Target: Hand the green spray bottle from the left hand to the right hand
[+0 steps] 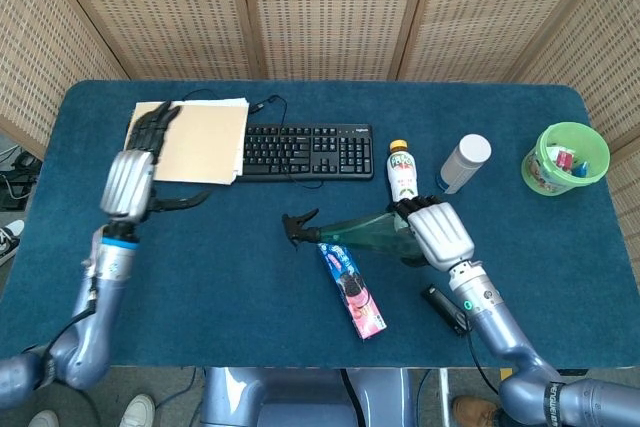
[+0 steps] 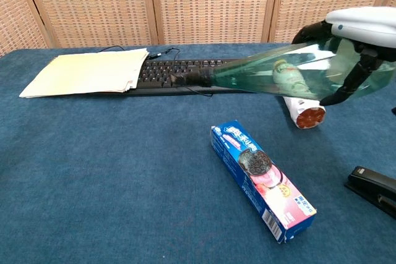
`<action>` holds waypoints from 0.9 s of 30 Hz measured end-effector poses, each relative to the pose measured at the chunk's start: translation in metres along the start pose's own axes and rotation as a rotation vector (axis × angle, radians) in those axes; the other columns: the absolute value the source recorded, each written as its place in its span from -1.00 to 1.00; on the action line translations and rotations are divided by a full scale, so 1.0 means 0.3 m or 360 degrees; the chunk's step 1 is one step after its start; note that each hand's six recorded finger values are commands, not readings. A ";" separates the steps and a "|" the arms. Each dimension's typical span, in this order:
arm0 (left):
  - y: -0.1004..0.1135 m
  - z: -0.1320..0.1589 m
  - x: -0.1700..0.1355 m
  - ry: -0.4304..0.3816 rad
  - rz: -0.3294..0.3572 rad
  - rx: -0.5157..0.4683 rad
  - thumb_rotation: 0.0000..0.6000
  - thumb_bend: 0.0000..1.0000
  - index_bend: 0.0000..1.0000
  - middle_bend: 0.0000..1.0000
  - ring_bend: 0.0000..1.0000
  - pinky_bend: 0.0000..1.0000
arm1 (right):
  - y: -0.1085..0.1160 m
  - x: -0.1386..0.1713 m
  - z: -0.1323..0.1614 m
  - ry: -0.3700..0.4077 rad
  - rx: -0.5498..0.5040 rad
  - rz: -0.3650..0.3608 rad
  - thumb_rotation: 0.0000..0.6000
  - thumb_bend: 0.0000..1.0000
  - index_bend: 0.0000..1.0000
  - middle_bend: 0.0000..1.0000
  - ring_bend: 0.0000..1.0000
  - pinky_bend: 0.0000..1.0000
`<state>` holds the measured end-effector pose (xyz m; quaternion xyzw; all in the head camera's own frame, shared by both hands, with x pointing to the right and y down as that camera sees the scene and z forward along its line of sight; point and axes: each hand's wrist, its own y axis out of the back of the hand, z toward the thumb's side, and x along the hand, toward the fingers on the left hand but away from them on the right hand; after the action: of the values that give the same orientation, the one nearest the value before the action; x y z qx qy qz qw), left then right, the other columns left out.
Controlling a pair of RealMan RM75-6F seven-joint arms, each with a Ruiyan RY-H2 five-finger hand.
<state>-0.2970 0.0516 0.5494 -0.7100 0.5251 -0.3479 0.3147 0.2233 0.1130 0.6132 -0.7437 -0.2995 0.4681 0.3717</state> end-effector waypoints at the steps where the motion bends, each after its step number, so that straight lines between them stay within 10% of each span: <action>1: 0.026 -0.032 -0.025 0.0031 0.0017 0.0012 1.00 -1.00 -1.00 -1.00 -1.00 -1.00 | -0.006 -0.005 0.005 0.0010 -0.0077 0.0021 1.00 -0.11 0.39 0.21 0.14 0.36; 17: 0.212 -0.350 -0.383 0.0407 0.0001 0.0117 1.00 -1.00 -1.00 -1.00 -1.00 -1.00 | -0.047 -0.136 0.240 0.0197 -0.1291 0.0355 1.00 -0.12 0.41 0.21 0.14 0.36; 27: 0.179 -0.369 -0.388 0.0390 -0.0047 0.0118 1.00 -1.00 -1.00 -1.00 -1.00 -1.00 | -0.133 -0.140 0.324 0.0234 -0.1436 0.0503 1.00 -0.12 0.41 0.21 0.14 0.36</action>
<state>-0.4405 0.1412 0.5485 -0.6578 0.5358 -0.4559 0.2691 0.1140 0.1281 0.6385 -0.8982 -0.3289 0.2884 -0.0436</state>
